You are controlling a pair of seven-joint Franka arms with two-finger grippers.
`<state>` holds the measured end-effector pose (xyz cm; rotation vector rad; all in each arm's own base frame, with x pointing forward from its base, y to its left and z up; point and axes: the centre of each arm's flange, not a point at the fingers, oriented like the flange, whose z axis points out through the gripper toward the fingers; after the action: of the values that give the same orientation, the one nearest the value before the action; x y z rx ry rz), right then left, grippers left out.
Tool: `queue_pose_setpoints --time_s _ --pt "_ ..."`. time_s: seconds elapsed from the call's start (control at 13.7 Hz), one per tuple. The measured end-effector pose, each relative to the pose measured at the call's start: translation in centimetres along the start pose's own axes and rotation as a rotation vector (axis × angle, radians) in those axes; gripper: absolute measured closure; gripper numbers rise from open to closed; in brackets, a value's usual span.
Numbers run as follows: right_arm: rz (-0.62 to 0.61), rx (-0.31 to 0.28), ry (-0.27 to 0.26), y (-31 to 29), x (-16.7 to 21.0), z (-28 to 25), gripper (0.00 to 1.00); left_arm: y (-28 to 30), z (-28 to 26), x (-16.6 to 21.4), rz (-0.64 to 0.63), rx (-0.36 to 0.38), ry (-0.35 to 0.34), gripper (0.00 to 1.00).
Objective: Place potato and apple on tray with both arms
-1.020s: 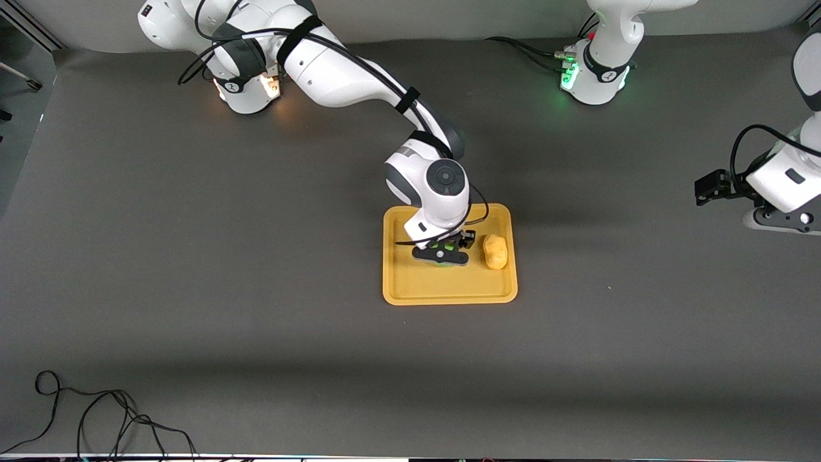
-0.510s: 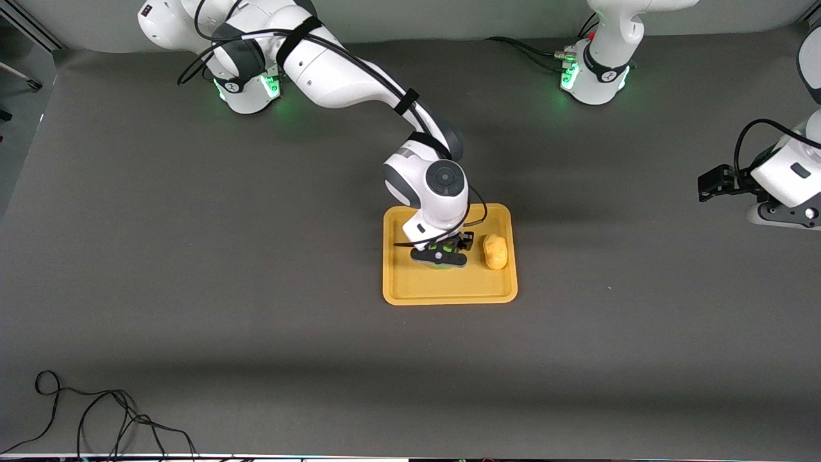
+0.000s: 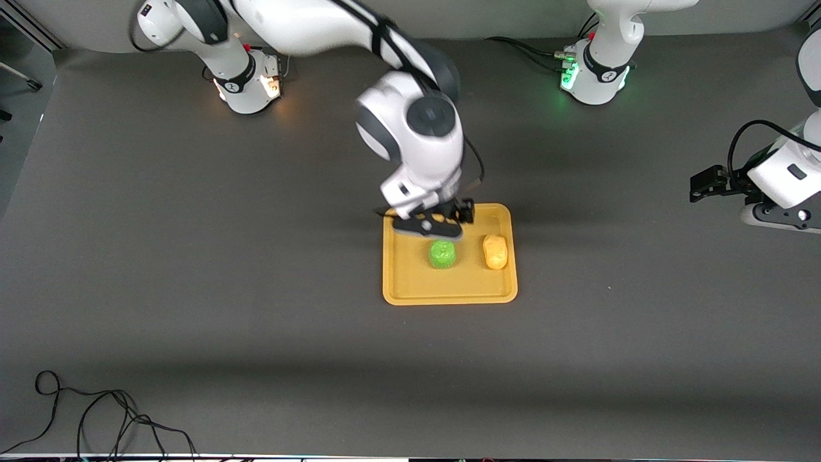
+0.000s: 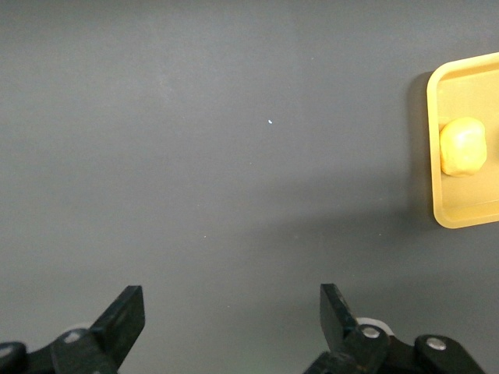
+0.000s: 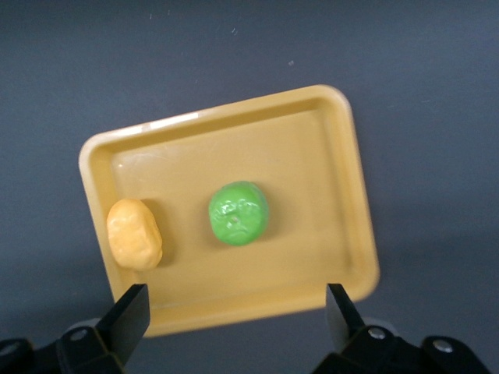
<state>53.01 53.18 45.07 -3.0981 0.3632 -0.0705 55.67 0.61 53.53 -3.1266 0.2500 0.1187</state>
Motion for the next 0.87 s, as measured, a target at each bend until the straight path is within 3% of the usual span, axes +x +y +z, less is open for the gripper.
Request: queue_pose_setpoints --time_s 0.29,0.58,0.87 --pt "-0.015 -0.033 -0.049 10.5 4.9 -10.5 0.00 0.1 0.0 0.0 0.001 0.000 0.001 0.00" --pt "-0.040 -0.019 -0.081 24.2 10.7 -14.0 0.00 -0.4 -0.2 0.3 -0.006 0.005 0.036 0.00" --pt "-0.048 0.016 -0.103 38.1 13.8 -16.1 0.00 -0.4 0.0 0.4 -0.006 0.005 0.034 0.00"
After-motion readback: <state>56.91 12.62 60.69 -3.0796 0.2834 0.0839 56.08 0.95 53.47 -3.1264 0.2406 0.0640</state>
